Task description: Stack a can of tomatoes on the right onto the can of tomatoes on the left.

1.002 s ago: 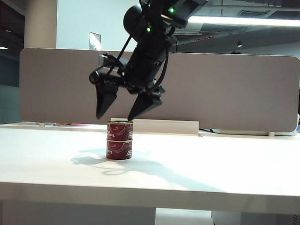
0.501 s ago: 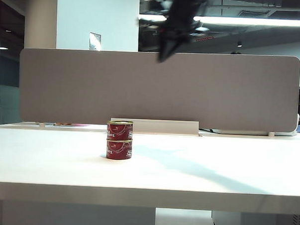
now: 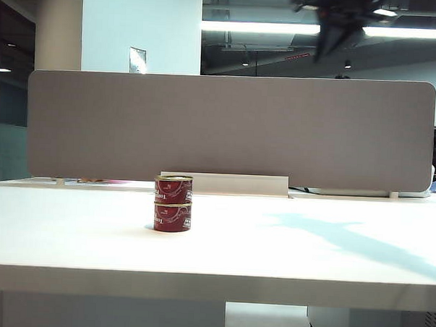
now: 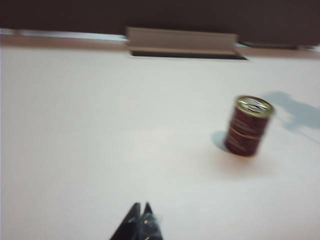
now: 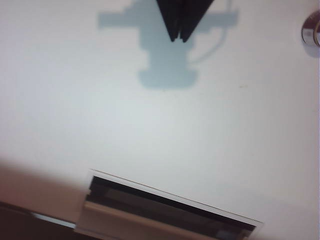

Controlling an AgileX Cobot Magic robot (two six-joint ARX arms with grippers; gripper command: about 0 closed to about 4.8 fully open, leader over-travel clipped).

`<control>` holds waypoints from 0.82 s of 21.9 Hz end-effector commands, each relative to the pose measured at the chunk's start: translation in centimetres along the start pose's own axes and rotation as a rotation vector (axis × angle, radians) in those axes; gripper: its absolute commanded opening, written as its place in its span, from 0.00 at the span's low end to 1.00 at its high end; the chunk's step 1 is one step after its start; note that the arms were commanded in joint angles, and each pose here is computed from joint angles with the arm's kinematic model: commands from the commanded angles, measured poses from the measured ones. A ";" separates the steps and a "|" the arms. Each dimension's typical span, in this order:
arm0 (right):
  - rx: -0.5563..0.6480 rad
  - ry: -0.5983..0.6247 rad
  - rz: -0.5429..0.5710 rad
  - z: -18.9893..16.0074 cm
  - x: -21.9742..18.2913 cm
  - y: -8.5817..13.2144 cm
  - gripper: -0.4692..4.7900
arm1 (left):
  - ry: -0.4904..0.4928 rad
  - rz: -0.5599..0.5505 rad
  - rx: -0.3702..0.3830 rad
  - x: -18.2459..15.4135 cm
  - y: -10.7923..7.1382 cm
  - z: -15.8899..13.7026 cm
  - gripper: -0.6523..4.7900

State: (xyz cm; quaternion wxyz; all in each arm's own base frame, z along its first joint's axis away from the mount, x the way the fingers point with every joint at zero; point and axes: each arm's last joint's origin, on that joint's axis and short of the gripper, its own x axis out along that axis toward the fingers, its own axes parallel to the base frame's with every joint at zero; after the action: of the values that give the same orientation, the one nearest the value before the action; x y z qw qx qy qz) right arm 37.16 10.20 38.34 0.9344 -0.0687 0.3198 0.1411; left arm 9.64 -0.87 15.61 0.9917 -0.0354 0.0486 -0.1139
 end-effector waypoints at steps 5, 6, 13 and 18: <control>0.070 -0.171 -0.075 -5.6 -5.6 -2.6 0.07 | -0.081 0.074 0.017 -0.1 0.2 0.8 0.11; 0.088 -0.198 -0.078 -6.5 -6.2 -2.5 0.07 | -0.081 0.074 0.017 -0.1 0.2 0.8 0.11; 0.139 -0.343 -0.088 -13.2 -8.9 -1.5 0.07 | -0.076 0.063 0.016 -0.1 0.1 0.8 0.11; 0.159 -0.387 -0.117 -16.7 -10.0 -1.1 0.07 | -0.077 0.063 0.016 -0.1 0.1 0.8 0.11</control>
State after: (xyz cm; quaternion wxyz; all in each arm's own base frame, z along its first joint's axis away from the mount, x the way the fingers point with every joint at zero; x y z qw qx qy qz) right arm 20.70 3.45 31.31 0.9833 0.0097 0.1633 0.0797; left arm 9.72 -0.67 16.16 0.9961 -0.0325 0.0188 -0.0796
